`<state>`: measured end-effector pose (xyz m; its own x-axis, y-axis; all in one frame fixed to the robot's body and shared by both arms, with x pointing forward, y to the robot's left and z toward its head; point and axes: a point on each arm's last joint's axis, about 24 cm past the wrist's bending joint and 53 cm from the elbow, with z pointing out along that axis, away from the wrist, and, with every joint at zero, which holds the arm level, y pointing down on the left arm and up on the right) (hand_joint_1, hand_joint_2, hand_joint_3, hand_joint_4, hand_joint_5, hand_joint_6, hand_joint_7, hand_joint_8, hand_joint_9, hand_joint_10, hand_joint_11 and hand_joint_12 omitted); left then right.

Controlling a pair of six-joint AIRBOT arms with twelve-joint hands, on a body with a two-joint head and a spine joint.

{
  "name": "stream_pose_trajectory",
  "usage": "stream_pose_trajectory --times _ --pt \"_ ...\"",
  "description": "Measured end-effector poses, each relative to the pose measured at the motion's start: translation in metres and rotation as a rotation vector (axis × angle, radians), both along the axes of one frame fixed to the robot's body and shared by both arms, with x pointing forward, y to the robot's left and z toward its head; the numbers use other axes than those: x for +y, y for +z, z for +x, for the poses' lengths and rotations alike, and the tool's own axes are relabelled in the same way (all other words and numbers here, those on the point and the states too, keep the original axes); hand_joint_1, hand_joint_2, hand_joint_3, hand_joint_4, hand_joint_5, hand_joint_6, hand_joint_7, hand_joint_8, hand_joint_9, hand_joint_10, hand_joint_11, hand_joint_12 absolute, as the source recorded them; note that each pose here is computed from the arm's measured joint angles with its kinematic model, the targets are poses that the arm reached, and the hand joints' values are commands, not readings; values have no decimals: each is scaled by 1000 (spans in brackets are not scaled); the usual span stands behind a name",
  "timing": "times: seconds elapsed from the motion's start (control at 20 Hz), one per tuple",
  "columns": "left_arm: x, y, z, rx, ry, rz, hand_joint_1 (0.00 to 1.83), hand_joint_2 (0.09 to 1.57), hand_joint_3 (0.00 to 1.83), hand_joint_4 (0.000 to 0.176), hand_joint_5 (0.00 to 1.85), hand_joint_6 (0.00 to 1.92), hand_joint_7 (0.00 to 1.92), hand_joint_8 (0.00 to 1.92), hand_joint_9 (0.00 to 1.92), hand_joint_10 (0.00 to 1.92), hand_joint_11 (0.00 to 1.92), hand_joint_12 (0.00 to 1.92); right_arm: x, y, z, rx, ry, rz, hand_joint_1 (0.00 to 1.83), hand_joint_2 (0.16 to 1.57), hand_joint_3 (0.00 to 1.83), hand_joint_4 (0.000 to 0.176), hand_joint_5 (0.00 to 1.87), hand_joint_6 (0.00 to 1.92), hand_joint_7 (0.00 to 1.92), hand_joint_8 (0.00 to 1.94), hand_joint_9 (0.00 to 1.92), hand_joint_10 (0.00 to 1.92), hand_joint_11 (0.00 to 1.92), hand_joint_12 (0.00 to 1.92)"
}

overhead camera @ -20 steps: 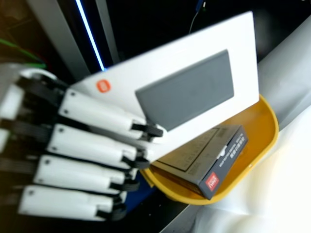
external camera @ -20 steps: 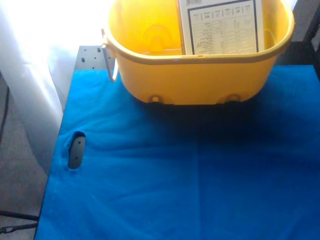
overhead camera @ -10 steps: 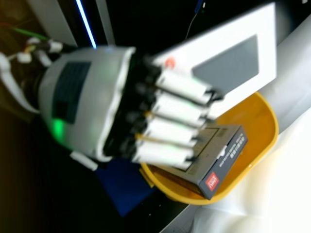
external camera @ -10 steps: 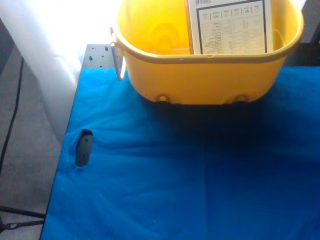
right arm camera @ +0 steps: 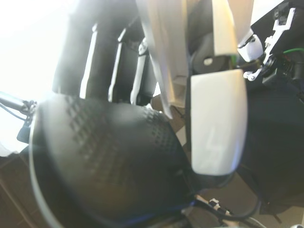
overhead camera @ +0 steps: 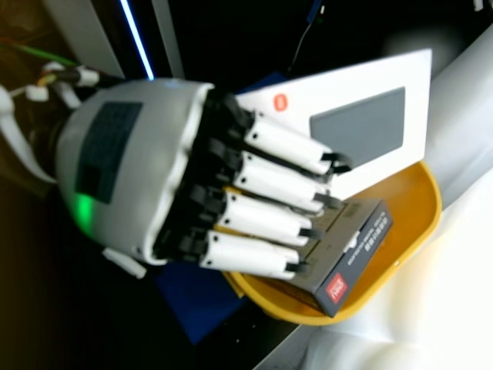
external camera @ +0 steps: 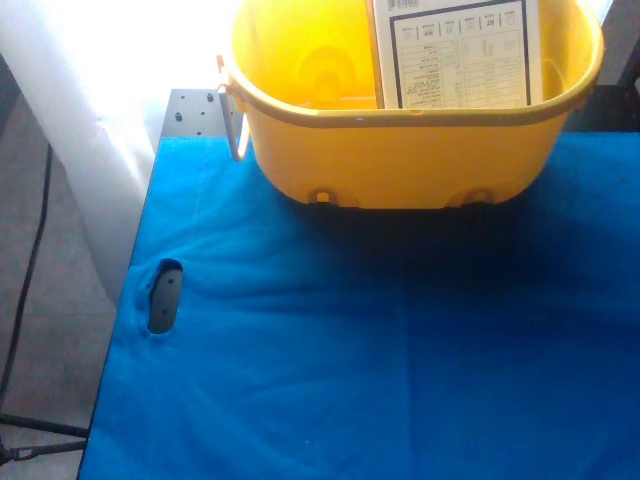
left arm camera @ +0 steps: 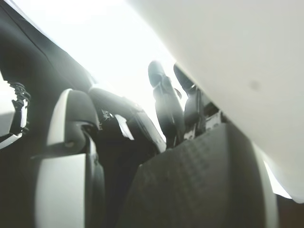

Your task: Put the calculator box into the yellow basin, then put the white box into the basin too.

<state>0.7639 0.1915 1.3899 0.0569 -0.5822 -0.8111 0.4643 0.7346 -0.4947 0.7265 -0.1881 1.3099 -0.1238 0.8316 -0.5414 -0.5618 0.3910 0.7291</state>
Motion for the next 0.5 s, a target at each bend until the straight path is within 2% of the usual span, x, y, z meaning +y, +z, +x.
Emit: stream_pose_trajectory --times 0.05,0.1,0.15,0.2,0.3,0.35,0.4,0.45,0.5 --pt "0 0 0 -1 -1 -1 957 1165 2 176 855 1178 545 295 0 1044 0 1839 0 0 0 -2 -1 -2 968 832 0 39 207 31 57 8 32 58 1 441" --pt "0 0 0 -1 -1 -1 951 1172 3 176 842 1198 555 316 0 1053 0 1815 0 2 0 -6 -1 1 883 813 0 74 90 13 11 1 6 11 0 87" --pt "0 0 0 -1 -1 -1 950 1175 0 176 840 1202 539 380 0 1067 0 1825 -1 4 -1 -13 -1 6 854 832 2 92 33 2 1 0 0 1 0 17" --pt "0 0 0 -1 -1 -1 952 1172 1 176 843 1198 514 458 0 1088 0 1859 -1 7 -1 -19 -1 11 844 813 0 76 7 0 0 0 0 0 0 3" --pt "0 0 0 -3 -1 1 958 1168 0 176 855 1184 476 474 0 1025 0 1862 -1 13 -2 -35 -1 23 846 780 0 74 0 0 0 0 0 0 0 0" --pt "-1 0 -1 -3 -2 1 965 1162 0 176 869 1164 480 483 0 1024 0 1852 -1 13 -2 -36 -2 22 844 780 0 78 0 0 0 0 0 0 0 0" --pt "-1 1 -1 -3 -1 2 965 1160 0 176 872 1160 486 488 0 1026 0 1851 -2 13 -2 -36 -2 22 796 770 0 99 6 2 0 0 0 0 0 0" --pt "1 1 -1 -3 0 2 971 1156 0 176 882 1147 487 489 0 1005 0 1851 -3 17 -2 -39 -5 26 727 751 0 92 5 2 0 0 0 0 0 0" --pt "1 1 -2 -3 -1 2 970 1153 0 176 882 1141 463 406 0 942 0 1828 -9 24 -2 -50 -14 33 705 733 0 87 22 9 0 0 0 0 0 0"
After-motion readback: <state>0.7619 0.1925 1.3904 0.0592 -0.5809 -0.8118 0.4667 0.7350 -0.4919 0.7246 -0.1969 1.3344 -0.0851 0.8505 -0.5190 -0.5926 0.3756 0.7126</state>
